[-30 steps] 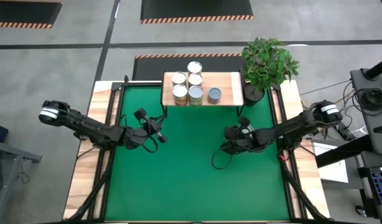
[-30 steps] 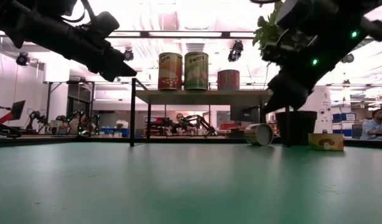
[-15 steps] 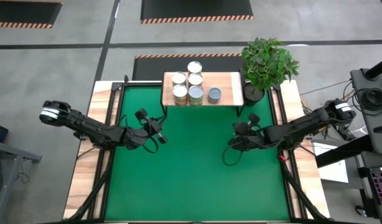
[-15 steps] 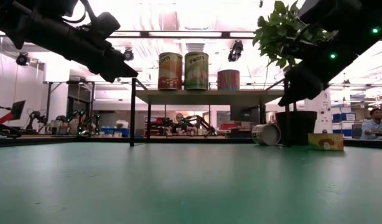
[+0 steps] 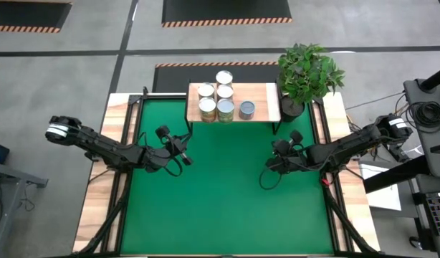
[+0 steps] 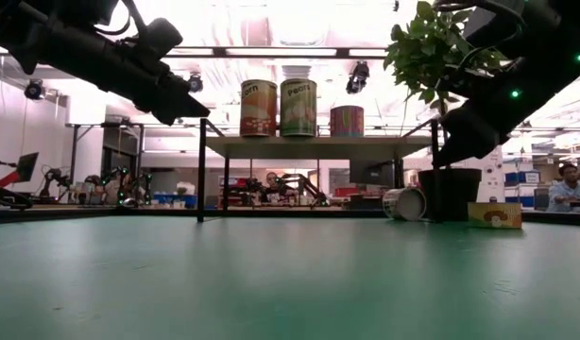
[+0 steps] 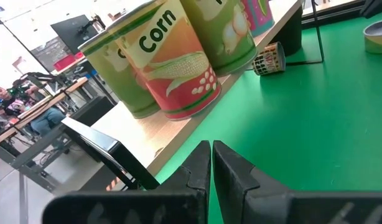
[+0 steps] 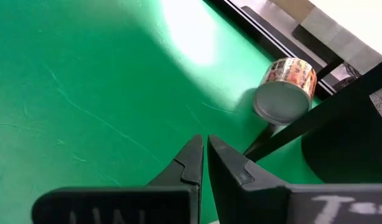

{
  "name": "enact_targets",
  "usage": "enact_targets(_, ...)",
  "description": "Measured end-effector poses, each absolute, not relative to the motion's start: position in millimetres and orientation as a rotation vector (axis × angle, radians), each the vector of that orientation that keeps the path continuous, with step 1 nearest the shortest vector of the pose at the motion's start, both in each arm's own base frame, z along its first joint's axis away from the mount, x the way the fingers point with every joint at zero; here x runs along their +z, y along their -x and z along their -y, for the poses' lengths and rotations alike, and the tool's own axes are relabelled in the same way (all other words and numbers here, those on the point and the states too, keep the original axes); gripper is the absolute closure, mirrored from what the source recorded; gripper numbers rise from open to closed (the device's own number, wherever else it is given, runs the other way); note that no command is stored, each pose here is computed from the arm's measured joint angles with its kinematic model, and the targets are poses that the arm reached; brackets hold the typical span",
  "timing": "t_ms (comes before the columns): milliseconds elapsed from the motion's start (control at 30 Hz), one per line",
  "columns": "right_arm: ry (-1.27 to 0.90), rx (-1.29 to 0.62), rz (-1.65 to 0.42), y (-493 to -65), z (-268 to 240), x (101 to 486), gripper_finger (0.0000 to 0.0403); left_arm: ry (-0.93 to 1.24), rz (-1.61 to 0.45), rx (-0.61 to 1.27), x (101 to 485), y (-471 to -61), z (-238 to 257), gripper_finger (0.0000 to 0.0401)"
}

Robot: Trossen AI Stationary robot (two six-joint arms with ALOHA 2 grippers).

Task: Pick and place cans onto a shelf
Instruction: Adjust the shelf

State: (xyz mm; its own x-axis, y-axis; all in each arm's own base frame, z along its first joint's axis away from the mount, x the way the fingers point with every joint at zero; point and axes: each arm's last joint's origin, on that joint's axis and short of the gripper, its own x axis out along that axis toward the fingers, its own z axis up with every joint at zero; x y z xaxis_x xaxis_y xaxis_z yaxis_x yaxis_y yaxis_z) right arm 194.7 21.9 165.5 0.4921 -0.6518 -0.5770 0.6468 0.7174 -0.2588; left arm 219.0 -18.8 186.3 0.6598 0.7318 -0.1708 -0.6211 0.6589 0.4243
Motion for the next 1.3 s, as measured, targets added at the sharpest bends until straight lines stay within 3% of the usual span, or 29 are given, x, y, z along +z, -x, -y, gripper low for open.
enact_targets(133,0.004,-0.789,-0.701,-194.6,-21.9,165.6,0.0390,-0.332,-0.336,0.773,186.5,-219.3,19.0,0.0401)
enact_targets(367,0.011,-0.820,-0.643,-192.1,-20.3,173.7,0.0390,-0.192,-0.175,0.518,191.0,-234.1,27.4,0.0401)
enact_targets(600,0.019,-0.832,-0.526,-185.7,-17.8,194.7,0.0390,-0.111,-0.064,0.523,168.3,-260.3,32.5,0.0401)
enact_targets(867,-0.094,-0.786,-0.430,-174.3,-15.7,214.9,0.0390,-0.174,-0.114,0.528,149.0,-324.7,45.2,0.0401)
enact_targets(967,-0.141,-0.757,-0.412,-170.2,-15.4,219.4,0.0390,-0.212,-0.139,0.617,139.7,-343.0,47.1,0.0401)
enact_targets(1300,-0.252,-0.821,-0.518,-148.3,-10.5,210.7,0.0390,-0.281,-0.183,0.684,120.0,-371.1,51.2,0.0401)
